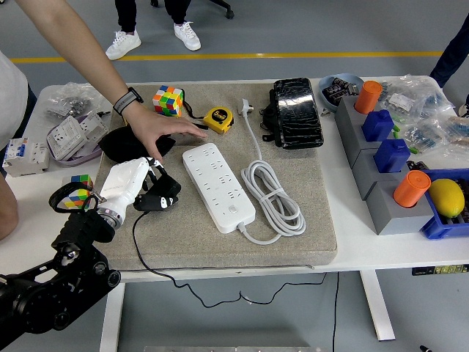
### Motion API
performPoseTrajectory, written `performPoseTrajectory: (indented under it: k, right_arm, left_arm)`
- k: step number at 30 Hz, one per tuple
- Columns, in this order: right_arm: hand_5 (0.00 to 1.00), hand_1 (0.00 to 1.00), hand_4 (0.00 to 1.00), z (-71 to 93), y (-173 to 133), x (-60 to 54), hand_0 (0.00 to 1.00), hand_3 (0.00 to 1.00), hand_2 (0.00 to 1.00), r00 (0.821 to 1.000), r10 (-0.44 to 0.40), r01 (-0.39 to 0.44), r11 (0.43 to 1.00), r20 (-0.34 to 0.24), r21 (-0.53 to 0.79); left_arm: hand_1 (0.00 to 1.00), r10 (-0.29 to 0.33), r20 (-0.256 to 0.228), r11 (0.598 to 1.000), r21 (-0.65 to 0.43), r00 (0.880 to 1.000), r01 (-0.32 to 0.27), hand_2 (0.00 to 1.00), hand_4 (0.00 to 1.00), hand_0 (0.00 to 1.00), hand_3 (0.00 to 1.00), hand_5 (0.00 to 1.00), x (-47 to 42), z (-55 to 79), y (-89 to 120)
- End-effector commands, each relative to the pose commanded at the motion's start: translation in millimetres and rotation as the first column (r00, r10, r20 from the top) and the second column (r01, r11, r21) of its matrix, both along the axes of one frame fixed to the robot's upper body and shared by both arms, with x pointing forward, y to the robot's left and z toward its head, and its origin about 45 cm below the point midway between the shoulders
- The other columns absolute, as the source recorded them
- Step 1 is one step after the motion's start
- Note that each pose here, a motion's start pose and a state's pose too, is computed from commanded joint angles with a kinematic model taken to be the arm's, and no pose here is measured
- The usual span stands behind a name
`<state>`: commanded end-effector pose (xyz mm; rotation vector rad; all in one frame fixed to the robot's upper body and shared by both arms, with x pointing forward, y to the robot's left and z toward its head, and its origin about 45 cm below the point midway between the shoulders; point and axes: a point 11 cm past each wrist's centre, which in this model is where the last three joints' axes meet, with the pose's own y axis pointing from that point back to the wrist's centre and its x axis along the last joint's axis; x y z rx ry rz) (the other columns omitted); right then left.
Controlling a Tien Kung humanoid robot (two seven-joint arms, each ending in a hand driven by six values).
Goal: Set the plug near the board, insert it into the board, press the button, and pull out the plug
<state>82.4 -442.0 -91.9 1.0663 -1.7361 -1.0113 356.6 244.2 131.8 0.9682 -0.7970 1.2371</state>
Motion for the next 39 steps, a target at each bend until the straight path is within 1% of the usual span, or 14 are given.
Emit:
performPoseTrajectory:
  k: [3, 10, 12, 15, 21, 25, 28, 32, 36, 39]
  right_arm:
    - [0.495, 0.643, 0.929, 0.4, -1, 0.5, 0.573, 0.540, 0.623, 1.000, 0.001, -0.001, 1.000, 0.001, -0.002]
    - [0.496, 0.644, 0.928, 1.5, -3, 1.8, 0.573, 0.541, 0.622, 1.000, 0.009, -0.009, 1.000, -0.001, -0.007]
    - [0.496, 0.644, 0.928, 1.5, -3, 1.2, 0.573, 0.541, 0.622, 1.000, 0.011, -0.011, 1.000, -0.003, -0.008]
    - [0.496, 0.644, 0.928, 1.3, -4, -0.3, 0.573, 0.541, 0.622, 1.000, 0.012, -0.012, 1.000, -0.006, -0.009]
    - [0.494, 0.644, 0.928, 0.5, -2, -2.0, 0.573, 0.541, 0.622, 1.000, 0.010, -0.010, 1.000, -0.009, -0.006]
    - [0.495, 0.644, 0.927, 0.1, -2, -3.4, 0.573, 0.541, 0.622, 1.000, 0.009, -0.009, 1.000, -0.012, -0.004]
    - [0.494, 0.644, 0.926, 1.1, -3, -1.4, 0.573, 0.541, 0.622, 1.000, 0.014, -0.014, 1.000, -0.010, -0.007]
    - [0.494, 0.644, 0.926, 2.7, -7, 0.3, 0.573, 0.541, 0.622, 1.000, 0.012, -0.012, 1.000, -0.007, -0.013]
    - [0.493, 0.644, 0.926, 3.8, -11, -2.5, 0.573, 0.541, 0.621, 1.000, -0.004, 0.004, 1.000, -0.006, -0.021]
    - [0.493, 0.644, 0.926, 3.4, -11, -4.8, 0.573, 0.541, 0.621, 1.000, -0.003, 0.003, 1.000, -0.010, -0.020]
  left_arm:
    - [0.363, -0.014, 0.008, 1.000, -0.015, 1.000, 0.014, 0.431, 0.853, 0.226, 0.534, 0.002, -0.3, 1.7, -2]
    - [0.354, -0.072, 0.036, 0.993, -0.090, 0.997, 0.075, 0.428, 0.842, 0.222, 0.533, 0.002, -1.5, 7.5, -9]
    - [0.354, -0.095, 0.044, 0.989, -0.114, 0.994, 0.099, 0.428, 0.842, 0.222, 0.533, 0.002, -2.1, 9.7, -11]
    - [0.354, -0.112, 0.048, 0.985, -0.130, 0.993, 0.117, 0.428, 0.842, 0.222, 0.533, 0.002, -2.8, 12.0, -14]
    - [0.359, -0.122, 0.054, 0.985, -0.120, 0.991, 0.127, 0.428, 0.832, 0.229, 0.534, 0.002, -1.7, 15.5, -16]
    - [0.360, -0.140, 0.053, 0.983, -0.114, 0.989, 0.145, 0.427, 0.835, 0.231, 0.535, 0.002, -1.4, 15.8, -21]
    - [0.362, -0.159, 0.056, 0.980, -0.114, 0.986, 0.165, 0.426, 0.837, 0.233, 0.535, 0.002, 0.2, 17.0, -23]
    - [0.362, -0.180, 0.073, 0.978, -0.093, 0.981, 0.186, 0.426, 0.837, 0.233, 0.535, 0.002, 2.2, 20.8, -26]
    - [0.362, -0.191, 0.081, 0.976, -0.092, 0.978, 0.198, 0.422, 0.836, 0.234, 0.534, 0.002, 3.6, 22.0, -28]
    - [0.362, -0.212, 0.087, 0.972, -0.089, 0.973, 0.219, 0.422, 0.836, 0.234, 0.534, 0.002, 4.8, 22.8, -31]
